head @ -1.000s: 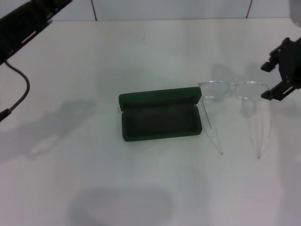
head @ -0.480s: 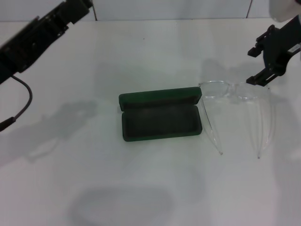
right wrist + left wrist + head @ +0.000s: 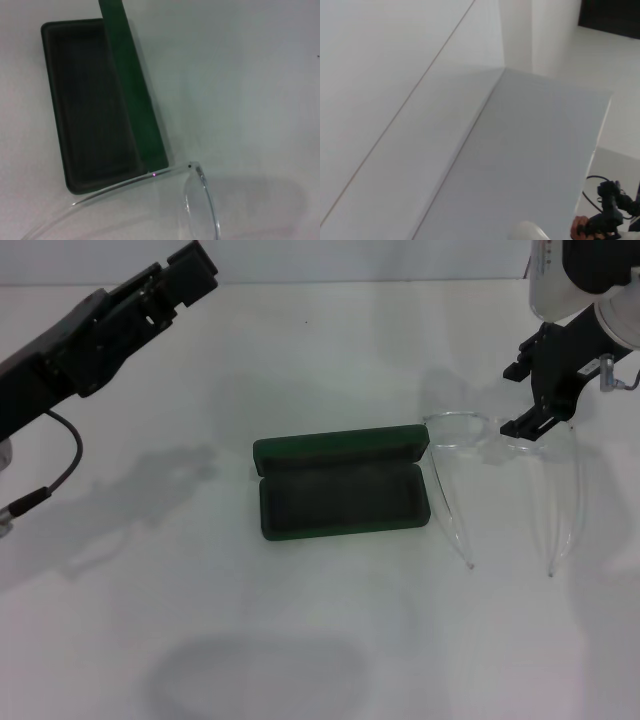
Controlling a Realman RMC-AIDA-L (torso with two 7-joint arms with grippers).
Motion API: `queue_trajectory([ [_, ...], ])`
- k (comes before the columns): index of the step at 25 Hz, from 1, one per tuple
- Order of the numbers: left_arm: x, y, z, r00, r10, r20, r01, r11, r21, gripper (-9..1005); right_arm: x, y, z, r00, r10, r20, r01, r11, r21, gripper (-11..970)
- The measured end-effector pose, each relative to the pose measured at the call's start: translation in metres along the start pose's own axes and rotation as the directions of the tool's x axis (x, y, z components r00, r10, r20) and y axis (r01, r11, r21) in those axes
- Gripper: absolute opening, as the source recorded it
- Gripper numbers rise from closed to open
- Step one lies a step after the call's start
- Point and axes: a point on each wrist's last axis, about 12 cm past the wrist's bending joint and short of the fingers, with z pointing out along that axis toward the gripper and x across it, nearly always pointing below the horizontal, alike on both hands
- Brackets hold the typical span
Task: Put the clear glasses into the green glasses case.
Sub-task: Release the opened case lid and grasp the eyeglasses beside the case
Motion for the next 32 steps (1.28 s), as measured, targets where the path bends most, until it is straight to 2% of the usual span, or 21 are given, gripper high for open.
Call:
queue_trajectory([
  [16,0.006,0.009,0.0,1.0,0.028,0.0,-0.028,0.998,-0.061,290,-0.002,0.004,0.03,1.0,-0.004,-0.013,0.003,0.999,-0.046,728],
  [21,0.009,0.01,-0.001,1.0,0.023,0.001,-0.023,0.997,-0.073,290,0.0,0.004,0.034,1.0,0.001,-0.015,-0.002,0.999,-0.04,632],
  [29,0.011,0.01,-0.003,1.0,0.021,0.005,-0.021,0.996,-0.081,289,0.001,0.004,0.036,1.0,-0.001,-0.013,0.0,0.999,-0.033,613],
  [32,0.012,0.01,-0.004,1.0,0.019,0.007,-0.018,0.996,-0.085,289,0.001,0.004,0.037,1.0,0.0,-0.009,-0.001,1.0,-0.025,531],
])
